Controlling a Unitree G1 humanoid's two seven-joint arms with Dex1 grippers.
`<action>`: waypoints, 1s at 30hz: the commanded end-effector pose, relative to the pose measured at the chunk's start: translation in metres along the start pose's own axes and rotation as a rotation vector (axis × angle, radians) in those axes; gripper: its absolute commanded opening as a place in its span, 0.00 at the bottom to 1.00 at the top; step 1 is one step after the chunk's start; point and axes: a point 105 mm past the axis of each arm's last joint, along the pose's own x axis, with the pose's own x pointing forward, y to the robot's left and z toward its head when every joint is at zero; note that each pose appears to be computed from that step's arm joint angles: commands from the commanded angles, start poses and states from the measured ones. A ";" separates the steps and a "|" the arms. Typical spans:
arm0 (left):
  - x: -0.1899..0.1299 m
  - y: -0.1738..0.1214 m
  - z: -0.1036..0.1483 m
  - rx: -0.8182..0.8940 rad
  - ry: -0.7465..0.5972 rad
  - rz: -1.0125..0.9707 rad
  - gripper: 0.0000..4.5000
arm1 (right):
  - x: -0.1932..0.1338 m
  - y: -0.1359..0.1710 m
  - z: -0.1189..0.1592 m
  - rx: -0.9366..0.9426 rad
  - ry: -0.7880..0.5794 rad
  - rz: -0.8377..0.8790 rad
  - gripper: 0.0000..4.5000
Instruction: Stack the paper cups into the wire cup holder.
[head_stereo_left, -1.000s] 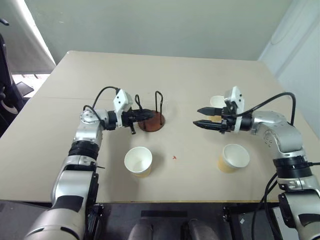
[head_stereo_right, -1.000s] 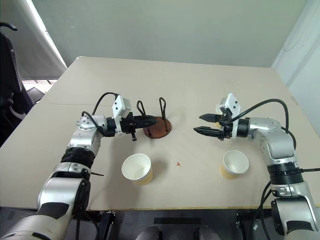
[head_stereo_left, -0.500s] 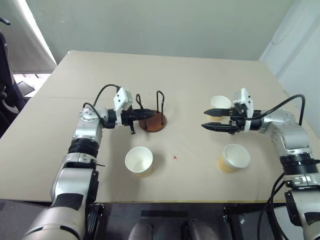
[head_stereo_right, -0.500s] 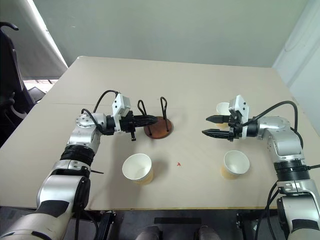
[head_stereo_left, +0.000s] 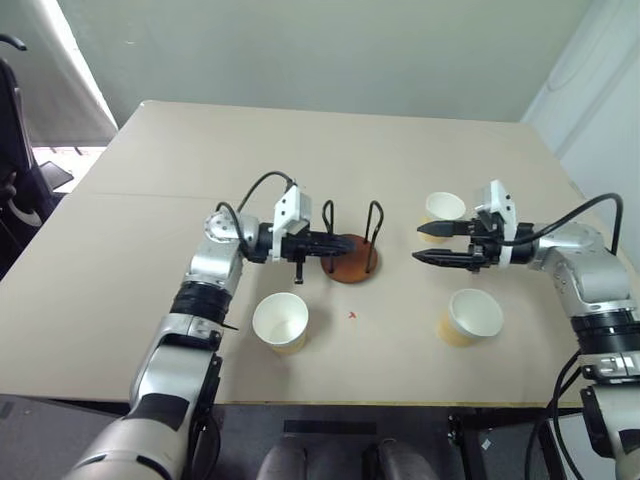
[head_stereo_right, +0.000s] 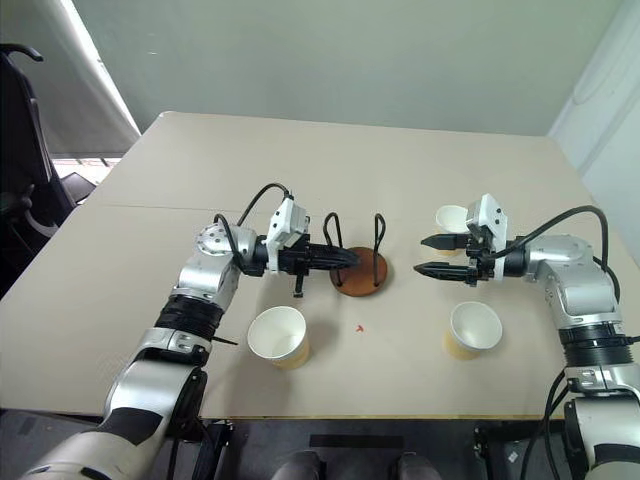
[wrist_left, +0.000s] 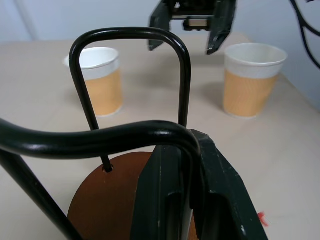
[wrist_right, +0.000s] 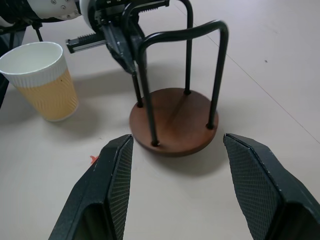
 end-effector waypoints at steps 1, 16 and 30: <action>0.009 -0.006 0.014 0.038 -0.040 -0.042 0.01 | -0.012 -0.002 0.014 -0.049 -0.021 -0.024 0.64; 0.033 -0.024 0.005 0.015 -0.038 -0.122 0.01 | -0.022 0.002 0.013 -0.042 0.016 -0.019 0.64; 0.042 -0.033 0.002 0.017 -0.036 -0.164 0.01 | -0.042 0.009 0.016 -0.049 0.090 0.043 0.64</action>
